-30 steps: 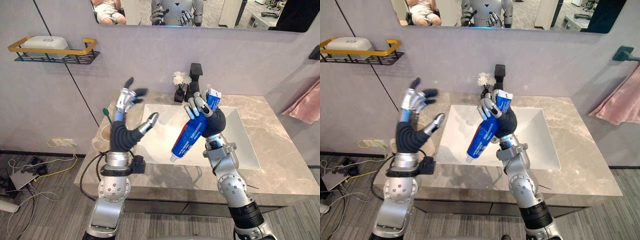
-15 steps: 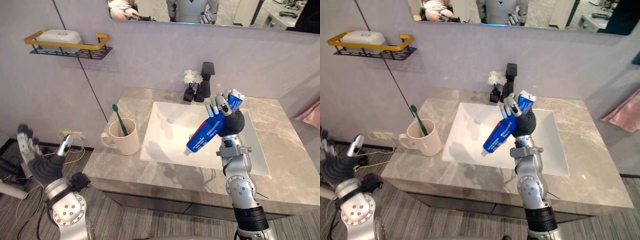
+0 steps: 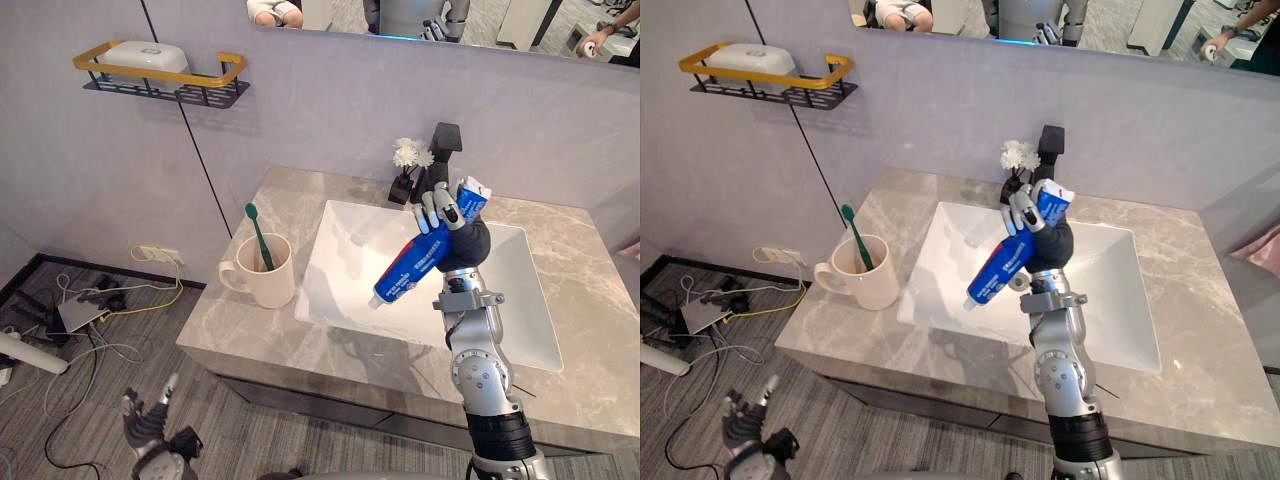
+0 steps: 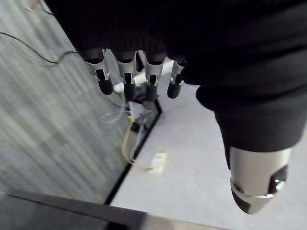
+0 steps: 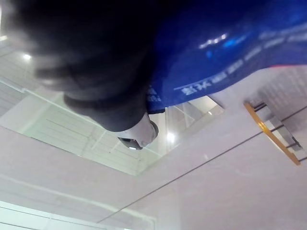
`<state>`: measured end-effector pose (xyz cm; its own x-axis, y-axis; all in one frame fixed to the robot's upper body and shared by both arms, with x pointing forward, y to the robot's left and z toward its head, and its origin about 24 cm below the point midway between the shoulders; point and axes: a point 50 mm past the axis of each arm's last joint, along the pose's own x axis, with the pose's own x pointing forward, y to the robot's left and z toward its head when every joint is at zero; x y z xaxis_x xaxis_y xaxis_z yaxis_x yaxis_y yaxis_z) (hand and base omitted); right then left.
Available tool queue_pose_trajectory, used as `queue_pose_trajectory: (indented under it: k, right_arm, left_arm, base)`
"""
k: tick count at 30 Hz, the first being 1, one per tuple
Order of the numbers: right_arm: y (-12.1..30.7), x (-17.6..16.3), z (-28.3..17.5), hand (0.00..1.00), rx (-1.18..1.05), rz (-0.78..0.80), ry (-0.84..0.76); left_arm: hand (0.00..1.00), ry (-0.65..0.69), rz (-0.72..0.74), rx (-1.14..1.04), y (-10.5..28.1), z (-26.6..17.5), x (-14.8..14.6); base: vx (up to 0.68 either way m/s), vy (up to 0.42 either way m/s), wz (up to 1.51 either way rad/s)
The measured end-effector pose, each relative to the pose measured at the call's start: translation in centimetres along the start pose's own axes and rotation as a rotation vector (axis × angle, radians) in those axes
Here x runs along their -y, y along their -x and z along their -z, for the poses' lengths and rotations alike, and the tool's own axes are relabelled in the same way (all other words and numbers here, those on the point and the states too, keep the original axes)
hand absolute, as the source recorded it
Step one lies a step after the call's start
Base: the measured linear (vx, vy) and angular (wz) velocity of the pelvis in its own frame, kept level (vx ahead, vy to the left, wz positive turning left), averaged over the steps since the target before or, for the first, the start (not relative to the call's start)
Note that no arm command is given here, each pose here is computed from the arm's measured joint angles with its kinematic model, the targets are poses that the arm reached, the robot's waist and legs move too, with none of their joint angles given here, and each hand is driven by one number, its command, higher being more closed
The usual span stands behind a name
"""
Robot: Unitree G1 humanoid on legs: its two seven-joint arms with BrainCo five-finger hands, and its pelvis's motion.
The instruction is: Organize washtable
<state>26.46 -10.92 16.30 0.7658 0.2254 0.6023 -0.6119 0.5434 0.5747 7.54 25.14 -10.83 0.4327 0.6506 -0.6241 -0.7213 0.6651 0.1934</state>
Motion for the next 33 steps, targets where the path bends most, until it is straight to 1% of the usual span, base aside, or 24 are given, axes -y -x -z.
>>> queue_pose_trajectory:
  k: [2,5,11,20,28,33]
  right_arm:
    - [-0.7,-0.7,0.6,1.00,-0.020,-0.039,-0.012]
    - [-1.5,-1.3,1.4,1.00,-0.047,-0.074,-0.013]
    - [-3.7,-2.7,1.7,1.00,-0.057,-0.149,-0.001]
    - [-6.7,-4.4,0.7,1.00,-0.008,-0.232,0.060]
    - [-8.7,-5.0,0.5,1.00,-0.004,-0.234,0.113]
    - [-9.4,-6.2,1.0,1.00,-0.013,-0.271,0.164]
  left_arm:
    - [0.00,-0.020,0.014,-0.084,0.2,1.8,0.0]
    - [0.00,-0.053,0.046,-0.140,0.5,3.1,0.4]
    - [0.00,-0.155,0.150,-0.201,1.1,4.9,1.8]
    - [0.00,-0.269,0.224,-0.186,0.5,4.6,2.3]
    - [0.00,-0.299,0.239,-0.171,0.0,4.1,2.5]
    - [0.00,-0.321,0.256,-0.159,-0.2,3.7,2.9]
  base:
    - [-0.04,-0.018,0.05]
    - [-0.04,-0.024,0.10]
    - [-0.03,-0.010,0.12]
    - [-0.03,-0.010,0.04]
    - [-0.02,-0.013,0.08]
    - [-0.02,-0.006,0.03]
